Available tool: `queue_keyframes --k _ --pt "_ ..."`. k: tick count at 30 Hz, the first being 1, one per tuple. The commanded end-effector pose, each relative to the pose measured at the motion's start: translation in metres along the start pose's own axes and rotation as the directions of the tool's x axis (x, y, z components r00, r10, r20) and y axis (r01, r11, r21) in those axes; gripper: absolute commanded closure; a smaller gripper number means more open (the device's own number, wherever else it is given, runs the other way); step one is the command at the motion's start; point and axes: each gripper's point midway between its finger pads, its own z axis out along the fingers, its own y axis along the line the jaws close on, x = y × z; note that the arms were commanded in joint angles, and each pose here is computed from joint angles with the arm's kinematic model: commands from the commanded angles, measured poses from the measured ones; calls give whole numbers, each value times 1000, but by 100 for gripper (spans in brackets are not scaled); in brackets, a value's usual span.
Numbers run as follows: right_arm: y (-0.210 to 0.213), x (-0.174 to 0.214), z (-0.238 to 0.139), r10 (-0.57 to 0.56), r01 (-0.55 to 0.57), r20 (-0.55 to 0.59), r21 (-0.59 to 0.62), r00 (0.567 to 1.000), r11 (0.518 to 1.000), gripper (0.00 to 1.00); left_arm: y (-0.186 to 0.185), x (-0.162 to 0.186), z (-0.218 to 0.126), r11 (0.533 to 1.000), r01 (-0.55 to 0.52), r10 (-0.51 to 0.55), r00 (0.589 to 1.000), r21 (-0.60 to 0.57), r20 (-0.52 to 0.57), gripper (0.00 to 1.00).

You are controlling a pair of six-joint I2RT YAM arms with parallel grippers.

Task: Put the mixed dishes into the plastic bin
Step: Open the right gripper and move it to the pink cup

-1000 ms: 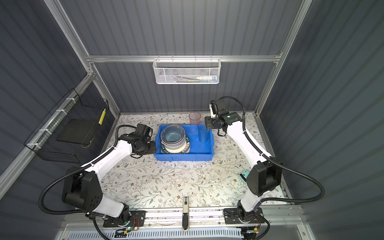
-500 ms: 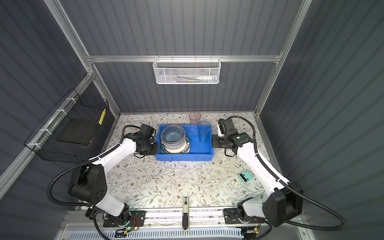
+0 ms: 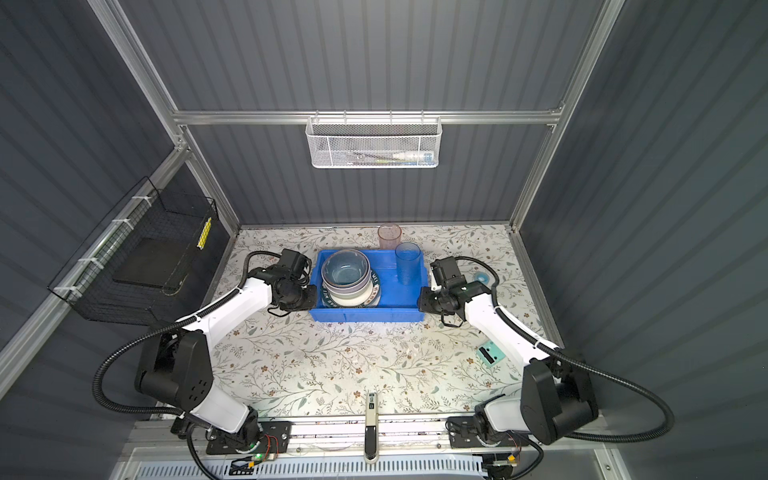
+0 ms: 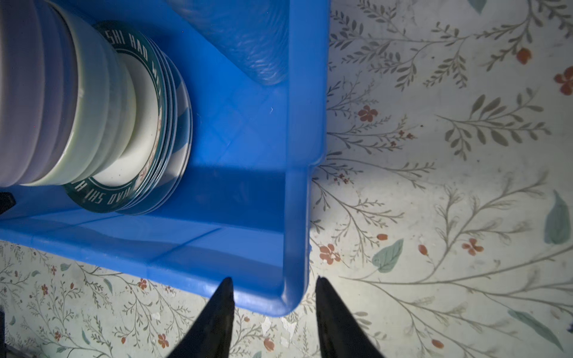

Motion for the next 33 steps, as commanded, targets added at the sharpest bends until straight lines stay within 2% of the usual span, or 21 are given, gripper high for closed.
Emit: queue_keyframes --k 1,5,8,17,27,33 --pt "-2 -4 14 18 -18 11 18 1000 1000 58 4 19 -3 1000 21 -21 999 3 -50 96" --pt "-8 -2 30 13 -12 -20 64 1000 998 61 5 24 -3 1000 23 -22 998 2 -60 98" --pt "-9 5 36 13 -9 -50 77 999 997 67 6 25 -6 1000 24 -24 998 3 -58 100" --pt "3 31 19 -14 22 -98 77 995 997 83 6 57 -19 998 58 -54 989 28 -140 100" --pt "2 74 -7 -52 68 -181 83 982 994 84 19 116 -40 990 140 -132 966 19 -221 99" --pt "-2 88 -17 -53 69 -197 75 979 995 83 21 129 -44 984 174 -164 961 26 -222 96"
